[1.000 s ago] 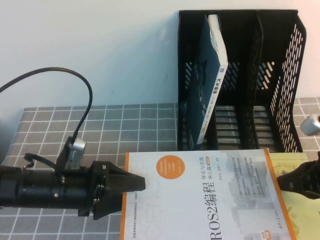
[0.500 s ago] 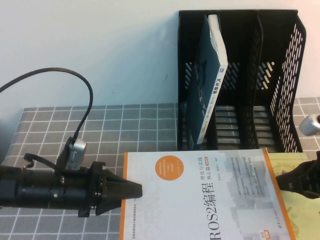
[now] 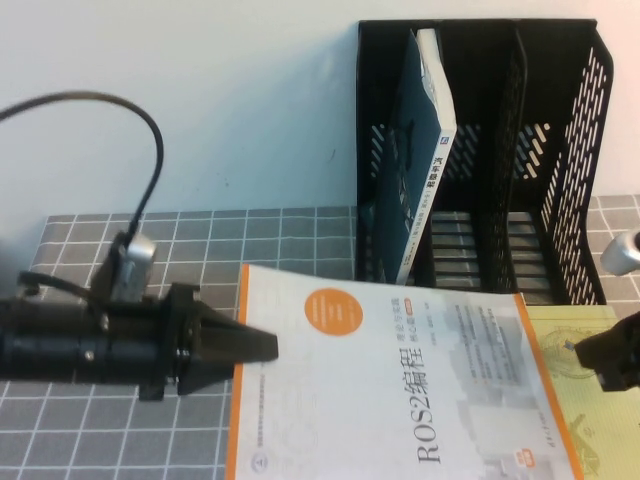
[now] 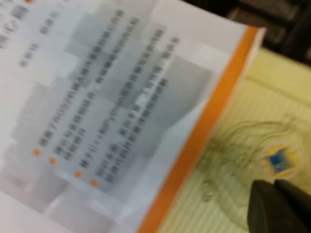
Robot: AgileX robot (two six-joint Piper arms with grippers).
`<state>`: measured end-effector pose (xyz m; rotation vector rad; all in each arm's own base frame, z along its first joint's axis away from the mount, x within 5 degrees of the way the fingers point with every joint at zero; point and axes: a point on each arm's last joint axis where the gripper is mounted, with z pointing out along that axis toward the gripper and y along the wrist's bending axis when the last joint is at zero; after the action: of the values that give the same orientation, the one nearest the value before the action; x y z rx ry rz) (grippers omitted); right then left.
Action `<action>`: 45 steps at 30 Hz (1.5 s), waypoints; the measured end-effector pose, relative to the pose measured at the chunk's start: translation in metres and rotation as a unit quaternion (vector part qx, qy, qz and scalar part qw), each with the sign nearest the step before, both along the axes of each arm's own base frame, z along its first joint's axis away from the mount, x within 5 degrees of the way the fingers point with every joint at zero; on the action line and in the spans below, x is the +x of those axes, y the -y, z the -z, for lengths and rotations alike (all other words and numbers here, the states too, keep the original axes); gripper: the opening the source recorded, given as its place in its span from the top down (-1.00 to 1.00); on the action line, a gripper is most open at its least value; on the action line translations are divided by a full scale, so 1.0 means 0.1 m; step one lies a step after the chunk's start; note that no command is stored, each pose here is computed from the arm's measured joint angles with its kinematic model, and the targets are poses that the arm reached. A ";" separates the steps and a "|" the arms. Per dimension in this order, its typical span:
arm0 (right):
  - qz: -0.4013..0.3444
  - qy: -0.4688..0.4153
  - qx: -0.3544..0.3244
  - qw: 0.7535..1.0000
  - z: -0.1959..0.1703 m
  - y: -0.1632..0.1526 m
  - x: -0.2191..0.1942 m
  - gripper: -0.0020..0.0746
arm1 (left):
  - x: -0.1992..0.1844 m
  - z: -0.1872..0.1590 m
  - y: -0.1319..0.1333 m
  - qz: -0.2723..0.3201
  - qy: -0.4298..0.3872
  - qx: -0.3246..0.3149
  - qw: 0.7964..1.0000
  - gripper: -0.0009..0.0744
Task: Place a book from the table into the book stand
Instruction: Pick up the book with your left arm, then place the book on the book shelf
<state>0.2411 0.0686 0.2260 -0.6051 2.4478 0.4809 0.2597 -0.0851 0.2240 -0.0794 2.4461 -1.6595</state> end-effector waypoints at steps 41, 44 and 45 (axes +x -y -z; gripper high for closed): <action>0.289 0.161 0.026 0.943 -0.89 1.05 -0.28 0.95 | 0.78 -2.19 1.20 -0.061 0.234 0.227 0.943 0.69; 0.274 0.162 0.031 0.948 -0.89 1.03 -0.28 0.95 | 0.82 -2.17 1.19 -0.077 0.231 0.238 0.940 0.69; 0.268 0.162 0.031 0.949 -0.89 1.02 -0.28 0.95 | 0.83 -2.17 1.18 -0.079 0.233 0.242 0.939 0.69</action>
<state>0.2133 -0.0333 0.3151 0.0262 2.1475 0.2120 0.3424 -0.2032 0.4408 0.1624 2.3156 -0.8492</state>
